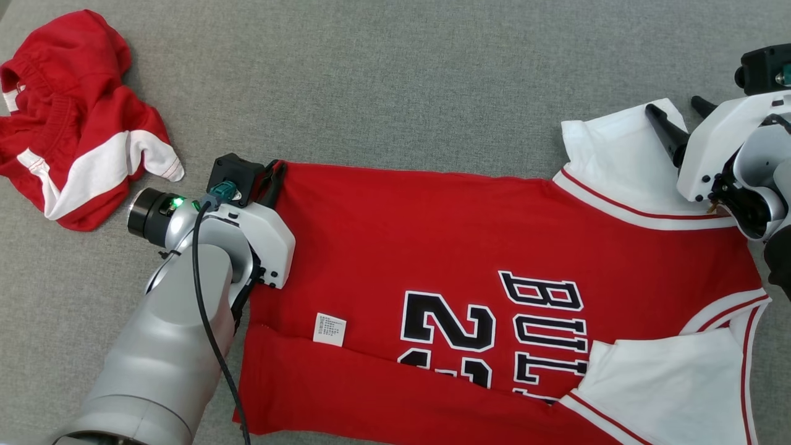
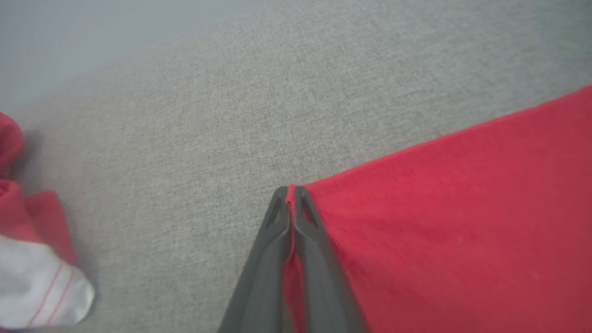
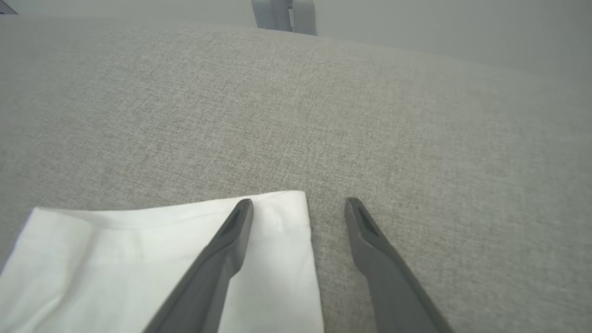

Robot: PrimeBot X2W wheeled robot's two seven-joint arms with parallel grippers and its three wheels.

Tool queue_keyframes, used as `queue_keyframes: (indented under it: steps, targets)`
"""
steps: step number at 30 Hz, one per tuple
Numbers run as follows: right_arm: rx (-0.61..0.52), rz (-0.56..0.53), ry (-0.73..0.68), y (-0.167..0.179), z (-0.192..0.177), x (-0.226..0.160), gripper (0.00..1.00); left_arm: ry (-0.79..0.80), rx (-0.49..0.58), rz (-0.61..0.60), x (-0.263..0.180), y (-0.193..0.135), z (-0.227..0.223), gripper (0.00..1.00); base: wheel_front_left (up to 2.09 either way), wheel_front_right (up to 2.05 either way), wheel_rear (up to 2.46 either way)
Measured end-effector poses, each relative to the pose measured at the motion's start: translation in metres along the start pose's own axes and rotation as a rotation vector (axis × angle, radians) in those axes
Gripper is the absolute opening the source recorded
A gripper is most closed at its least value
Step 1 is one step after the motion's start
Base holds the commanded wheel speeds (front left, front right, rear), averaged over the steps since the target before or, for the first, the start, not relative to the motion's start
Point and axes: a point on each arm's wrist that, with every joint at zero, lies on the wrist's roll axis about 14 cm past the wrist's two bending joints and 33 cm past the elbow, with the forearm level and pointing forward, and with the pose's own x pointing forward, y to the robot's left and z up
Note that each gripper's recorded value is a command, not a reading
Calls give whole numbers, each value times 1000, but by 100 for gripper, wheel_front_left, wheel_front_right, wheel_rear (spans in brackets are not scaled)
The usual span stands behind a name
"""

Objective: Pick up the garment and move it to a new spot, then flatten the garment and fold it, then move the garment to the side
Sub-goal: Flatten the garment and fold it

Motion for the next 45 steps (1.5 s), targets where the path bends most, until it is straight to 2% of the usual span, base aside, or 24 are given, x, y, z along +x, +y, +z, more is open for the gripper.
queue_keyframes:
  steps: [8,9,10,11,18,27,34,36,40,45]
  targets:
    - [-3,27,26,8,-5,6,100,-1,5,-3,2,-2,1,0,0,0,0]
    - [-7,31,28,10,-5,6,96,-1,6,-4,2,-2,1,0,0,0,0]
    - [-18,38,28,12,-5,5,31,-3,5,-5,2,-3,1,0,0,0,0]
    - [-28,44,23,14,-4,5,0,-3,3,-4,2,-3,2,0,0,0,0]
    - [-68,58,-19,15,-1,-1,0,-7,-3,-3,0,-4,4,0,0,0,0]
    - [-145,55,-216,11,30,-21,0,-23,-7,-2,-7,-8,12,0,0,0,0]
    - [-214,54,-280,14,33,-44,0,-76,4,0,-16,-9,31,0,0,0,0]
    - [-216,57,-285,16,31,-51,0,-89,3,2,-20,-9,35,0,0,0,0]
    - [-215,52,-378,17,56,-73,0,-107,6,4,-29,-10,37,0,0,0,0]
    - [-213,43,-431,17,53,-99,0,-145,14,5,-42,-11,44,0,0,0,0]
